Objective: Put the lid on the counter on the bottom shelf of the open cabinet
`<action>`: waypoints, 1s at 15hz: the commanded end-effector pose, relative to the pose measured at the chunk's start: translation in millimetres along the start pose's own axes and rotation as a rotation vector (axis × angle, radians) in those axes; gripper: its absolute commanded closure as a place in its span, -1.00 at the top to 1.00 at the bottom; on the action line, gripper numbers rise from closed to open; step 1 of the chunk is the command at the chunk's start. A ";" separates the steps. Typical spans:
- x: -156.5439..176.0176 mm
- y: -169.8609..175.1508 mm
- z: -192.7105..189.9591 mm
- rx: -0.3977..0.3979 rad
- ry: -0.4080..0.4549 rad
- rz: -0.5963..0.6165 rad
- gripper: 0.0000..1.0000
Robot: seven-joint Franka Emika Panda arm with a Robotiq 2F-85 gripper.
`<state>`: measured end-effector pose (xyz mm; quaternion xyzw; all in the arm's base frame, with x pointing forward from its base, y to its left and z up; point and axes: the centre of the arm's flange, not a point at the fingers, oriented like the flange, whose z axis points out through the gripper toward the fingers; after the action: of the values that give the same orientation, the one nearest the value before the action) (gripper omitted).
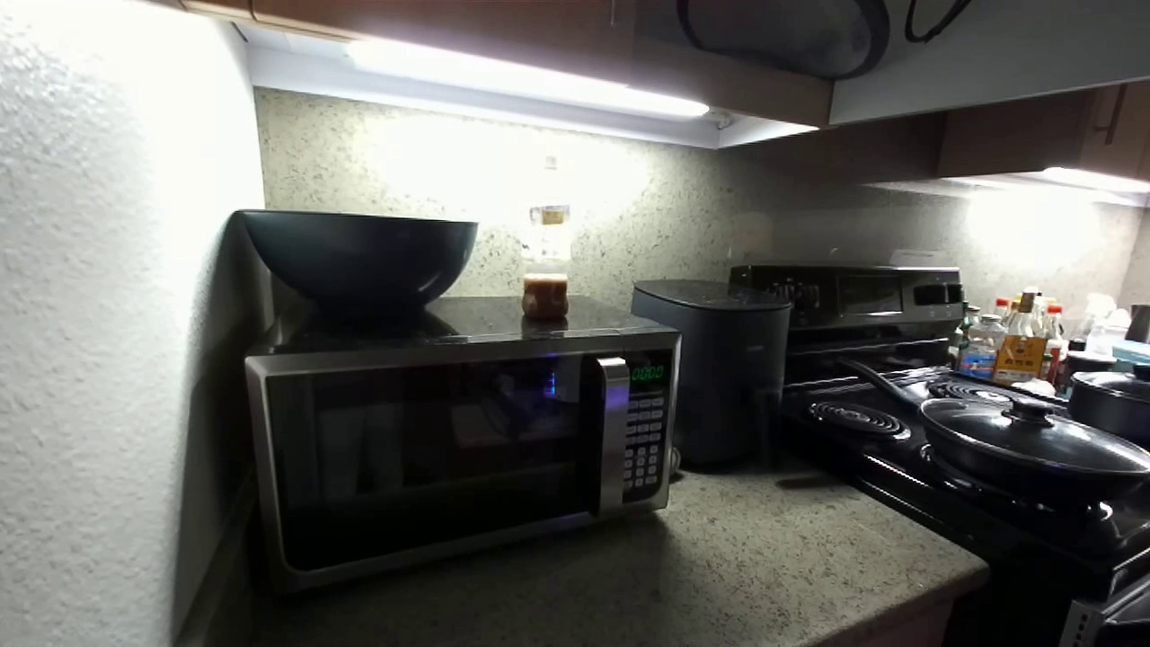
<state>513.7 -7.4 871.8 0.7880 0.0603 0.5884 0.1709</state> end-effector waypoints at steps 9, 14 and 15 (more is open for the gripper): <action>-5.4 6.4 -25.3 -0.057 0.008 0.135 -0.18; 0.5 3.0 -26.0 -0.057 0.019 0.157 -0.81; 1.9 1.6 -23.7 -0.053 0.029 0.161 -0.95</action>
<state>497.1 -0.9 885.2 0.7786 -0.0024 0.6119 0.1392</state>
